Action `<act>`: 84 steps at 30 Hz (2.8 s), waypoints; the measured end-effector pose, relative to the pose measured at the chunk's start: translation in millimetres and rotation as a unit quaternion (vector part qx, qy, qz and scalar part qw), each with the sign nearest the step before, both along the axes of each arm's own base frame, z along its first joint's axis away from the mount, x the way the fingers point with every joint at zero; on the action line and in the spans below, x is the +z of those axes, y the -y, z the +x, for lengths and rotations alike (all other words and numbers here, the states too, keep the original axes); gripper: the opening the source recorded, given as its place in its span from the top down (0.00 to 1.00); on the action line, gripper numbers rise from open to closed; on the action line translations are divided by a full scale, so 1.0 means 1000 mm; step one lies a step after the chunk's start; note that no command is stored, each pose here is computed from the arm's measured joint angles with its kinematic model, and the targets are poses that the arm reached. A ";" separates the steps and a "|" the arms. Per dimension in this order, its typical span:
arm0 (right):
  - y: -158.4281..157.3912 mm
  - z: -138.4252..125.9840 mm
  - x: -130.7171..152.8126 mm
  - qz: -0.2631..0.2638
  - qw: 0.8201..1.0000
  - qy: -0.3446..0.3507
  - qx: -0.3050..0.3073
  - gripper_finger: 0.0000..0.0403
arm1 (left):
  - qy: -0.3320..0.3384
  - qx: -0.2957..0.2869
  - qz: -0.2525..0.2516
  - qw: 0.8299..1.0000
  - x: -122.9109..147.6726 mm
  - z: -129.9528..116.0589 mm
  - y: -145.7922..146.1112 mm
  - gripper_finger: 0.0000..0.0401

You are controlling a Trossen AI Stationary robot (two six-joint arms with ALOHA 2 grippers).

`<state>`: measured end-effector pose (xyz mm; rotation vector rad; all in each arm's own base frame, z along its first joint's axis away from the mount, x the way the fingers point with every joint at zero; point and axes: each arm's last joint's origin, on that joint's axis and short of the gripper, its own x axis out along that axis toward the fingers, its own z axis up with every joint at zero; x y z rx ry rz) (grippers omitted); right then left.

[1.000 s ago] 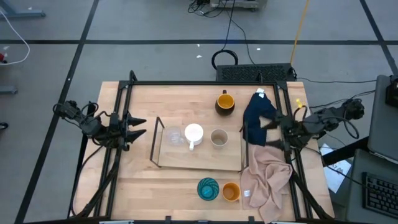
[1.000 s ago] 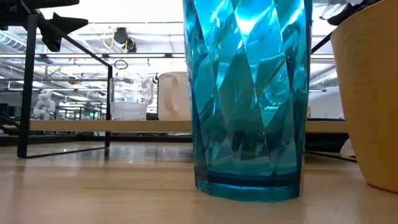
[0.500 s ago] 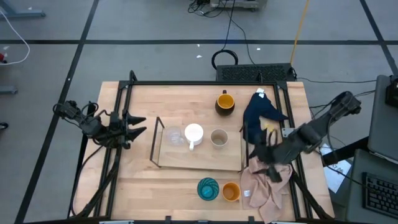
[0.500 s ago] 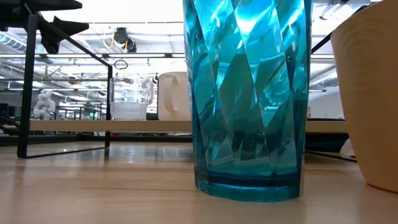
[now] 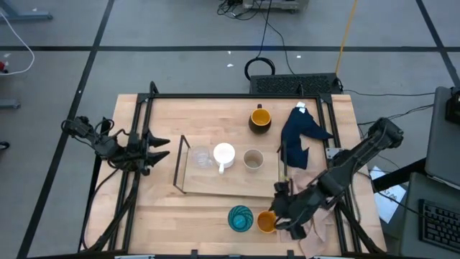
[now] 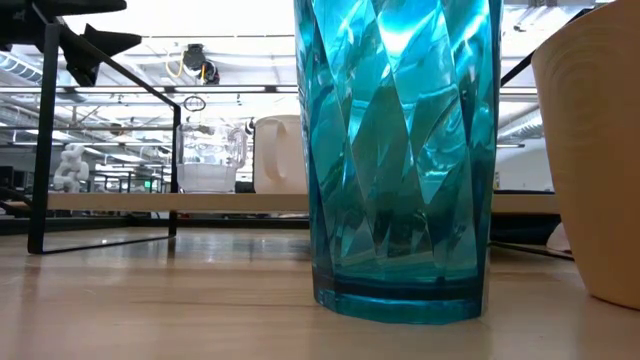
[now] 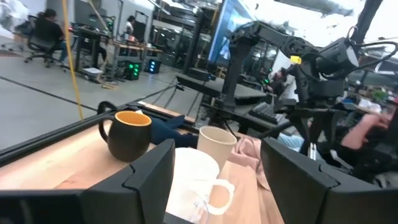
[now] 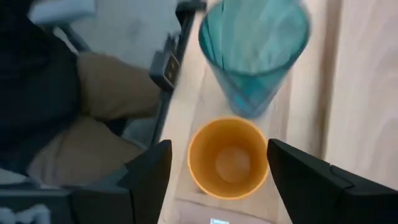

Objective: Stack small to large cups/mugs on shelf
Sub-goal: Align the yellow cup with the transparent mug on the shelf

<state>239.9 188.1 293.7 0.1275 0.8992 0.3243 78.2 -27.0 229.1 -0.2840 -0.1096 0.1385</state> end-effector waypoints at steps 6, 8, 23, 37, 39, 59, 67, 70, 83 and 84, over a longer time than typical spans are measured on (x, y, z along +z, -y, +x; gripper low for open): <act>-0.002 0.015 -0.027 -0.029 0.998 -0.048 -0.019 0.37 | -0.006 -0.016 0.006 1.000 -0.002 0.000 0.001 0.41; -0.001 0.020 -0.031 -0.032 0.998 -0.052 -0.024 0.37 | -0.006 -0.021 0.008 1.000 -0.002 0.000 0.001 0.41; 0.024 0.034 -0.046 -0.059 0.995 -0.067 -0.046 0.37 | -0.027 -0.034 0.011 0.999 -0.007 0.001 0.002 0.41; 0.015 0.041 -0.082 -0.028 0.992 -0.116 -0.031 0.37 | -0.025 -0.035 0.009 0.999 -0.006 0.001 0.002 0.41; 0.015 0.041 -0.083 -0.026 0.992 -0.118 -0.034 0.37 | -0.024 -0.035 0.008 0.999 -0.006 0.001 0.002 0.41; 0.012 0.040 -0.082 -0.006 0.992 -0.124 -0.036 0.68 | -0.025 -0.035 0.007 0.999 -0.006 0.001 0.002 0.41; 0.006 0.035 -0.083 -0.015 0.992 -0.125 0.005 0.98 | -0.024 -0.035 0.007 0.999 -0.006 0.001 0.002 0.41; 0.004 0.033 -0.083 -0.016 0.992 -0.124 0.013 0.98 | -0.024 -0.035 0.007 0.999 -0.006 0.001 0.002 0.41; 0.018 0.010 -0.046 0.008 0.992 -0.123 0.002 1.00 | -0.022 -0.034 0.006 0.999 -0.006 0.001 0.002 0.41; 0.020 0.007 -0.040 0.013 0.994 -0.112 0.001 1.00 | -0.022 -0.034 0.005 0.999 -0.006 0.001 0.002 0.41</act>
